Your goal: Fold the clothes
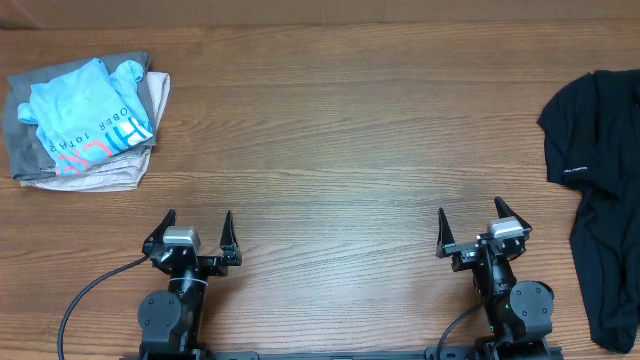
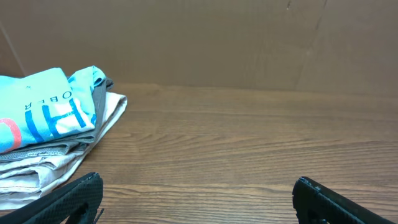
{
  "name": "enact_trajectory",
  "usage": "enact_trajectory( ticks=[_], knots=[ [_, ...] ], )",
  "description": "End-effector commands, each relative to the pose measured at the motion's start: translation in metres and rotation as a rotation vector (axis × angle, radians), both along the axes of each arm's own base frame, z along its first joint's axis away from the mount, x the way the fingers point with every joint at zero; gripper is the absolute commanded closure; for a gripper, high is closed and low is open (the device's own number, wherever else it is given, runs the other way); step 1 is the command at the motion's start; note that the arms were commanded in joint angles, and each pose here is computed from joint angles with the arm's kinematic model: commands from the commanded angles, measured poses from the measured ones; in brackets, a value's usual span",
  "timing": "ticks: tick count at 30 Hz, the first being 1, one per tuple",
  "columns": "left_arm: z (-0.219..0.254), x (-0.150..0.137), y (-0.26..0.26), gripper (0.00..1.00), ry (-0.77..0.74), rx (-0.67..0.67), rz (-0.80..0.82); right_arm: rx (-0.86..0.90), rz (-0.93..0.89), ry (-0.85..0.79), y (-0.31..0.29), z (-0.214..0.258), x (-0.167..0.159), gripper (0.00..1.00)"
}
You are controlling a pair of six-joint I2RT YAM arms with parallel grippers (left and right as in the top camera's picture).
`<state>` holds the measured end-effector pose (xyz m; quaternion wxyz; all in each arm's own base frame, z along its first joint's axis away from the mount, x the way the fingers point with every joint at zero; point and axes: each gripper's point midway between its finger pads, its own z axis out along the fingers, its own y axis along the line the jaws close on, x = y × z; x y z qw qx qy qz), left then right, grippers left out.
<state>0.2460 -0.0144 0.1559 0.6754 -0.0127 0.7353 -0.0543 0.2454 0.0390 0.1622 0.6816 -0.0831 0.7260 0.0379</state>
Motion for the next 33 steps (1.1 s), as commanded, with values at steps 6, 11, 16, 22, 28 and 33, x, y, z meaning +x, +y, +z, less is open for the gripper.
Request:
enact_trajectory(
  ticks=[6,11,16,22,28,33],
  knots=[
    [0.000,0.000,-0.002,0.00,-0.008,0.022,-0.010,0.006,0.012,-0.023,0.002,0.003,0.001,0.00],
    [0.000,0.000,-0.002,0.00,-0.008,0.022,-0.010,0.175,0.148,-0.226,0.022,0.070,-0.011,0.00],
    [0.000,0.000,-0.002,0.00,-0.008,0.022,-0.010,0.287,0.125,-0.300,0.013,0.136,-0.027,0.00],
    [0.000,0.000,-0.002,0.00,-0.008,0.022,-0.010,0.290,0.071,-0.267,0.001,0.207,-0.050,0.00],
    [0.000,0.000,-0.002,0.00,-0.008,0.022,-0.010,0.281,0.054,-0.180,0.000,0.266,-0.057,0.00],
    [0.000,0.000,-0.002,0.00,-0.008,0.022,-0.010,0.271,-0.070,-0.081,-0.018,0.295,-0.045,0.00]
  ],
)
